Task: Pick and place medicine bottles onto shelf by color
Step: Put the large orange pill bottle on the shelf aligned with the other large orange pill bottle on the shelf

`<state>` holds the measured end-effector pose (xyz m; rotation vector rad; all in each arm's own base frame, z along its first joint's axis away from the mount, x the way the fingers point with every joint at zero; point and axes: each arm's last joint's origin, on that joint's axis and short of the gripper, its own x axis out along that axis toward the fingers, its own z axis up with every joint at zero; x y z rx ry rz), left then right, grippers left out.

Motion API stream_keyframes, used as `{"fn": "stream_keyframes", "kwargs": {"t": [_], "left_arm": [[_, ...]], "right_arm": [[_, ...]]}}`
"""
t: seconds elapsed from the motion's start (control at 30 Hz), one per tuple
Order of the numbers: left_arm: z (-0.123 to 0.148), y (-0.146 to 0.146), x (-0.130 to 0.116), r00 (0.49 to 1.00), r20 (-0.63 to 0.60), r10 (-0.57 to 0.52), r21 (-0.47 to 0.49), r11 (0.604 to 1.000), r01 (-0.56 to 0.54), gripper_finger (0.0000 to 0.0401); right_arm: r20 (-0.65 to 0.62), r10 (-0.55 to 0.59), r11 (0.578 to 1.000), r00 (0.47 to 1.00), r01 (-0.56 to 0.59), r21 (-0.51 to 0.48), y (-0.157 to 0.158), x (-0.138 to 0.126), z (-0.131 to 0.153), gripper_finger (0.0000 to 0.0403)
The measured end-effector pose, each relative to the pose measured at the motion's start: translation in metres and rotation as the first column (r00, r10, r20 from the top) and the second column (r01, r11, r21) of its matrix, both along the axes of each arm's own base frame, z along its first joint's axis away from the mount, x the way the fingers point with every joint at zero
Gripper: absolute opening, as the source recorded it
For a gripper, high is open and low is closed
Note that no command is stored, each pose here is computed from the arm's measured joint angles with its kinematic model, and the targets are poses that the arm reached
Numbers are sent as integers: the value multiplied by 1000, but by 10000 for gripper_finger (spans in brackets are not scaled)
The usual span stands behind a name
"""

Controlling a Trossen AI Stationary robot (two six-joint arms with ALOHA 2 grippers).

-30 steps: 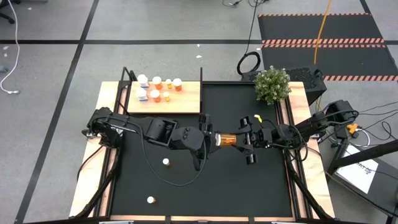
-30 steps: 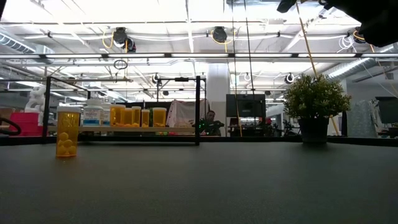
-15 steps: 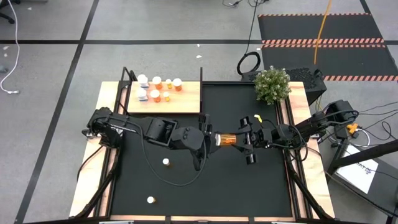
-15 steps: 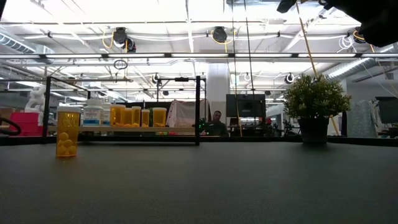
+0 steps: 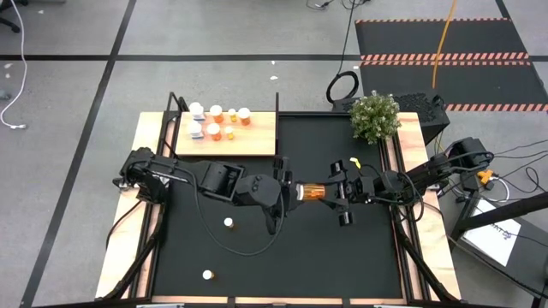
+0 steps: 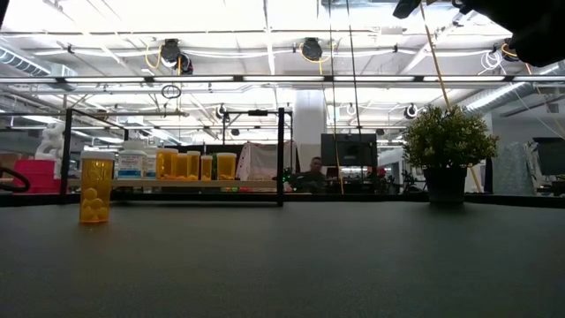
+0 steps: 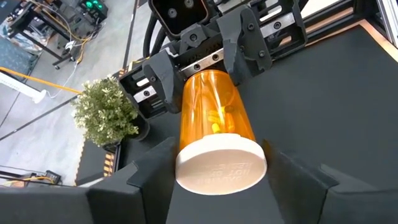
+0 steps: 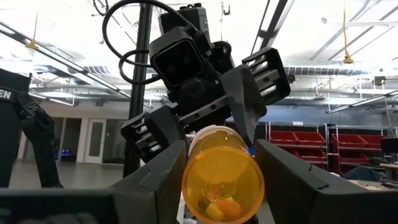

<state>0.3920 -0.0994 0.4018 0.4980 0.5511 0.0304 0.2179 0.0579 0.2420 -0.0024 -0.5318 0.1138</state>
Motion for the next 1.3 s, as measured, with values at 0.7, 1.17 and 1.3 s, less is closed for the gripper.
{"fn": "stream_keyframes", "kwargs": {"t": [0.7,1.17,1.3], "left_arm": [[-5,1,-3,998,-58,2,12,1000,-2,207],[-1,31,-35,960,-254,119,44,993,-111,211],[3,55,-47,932,-307,192,45,981,-188,209]], "right_arm": [[-21,-46,998,999,47,40,-2,1,-1,312],[-187,-124,992,974,124,-11,3,-13,5,328],[-231,-141,990,963,139,-26,7,-17,4,329]]}}
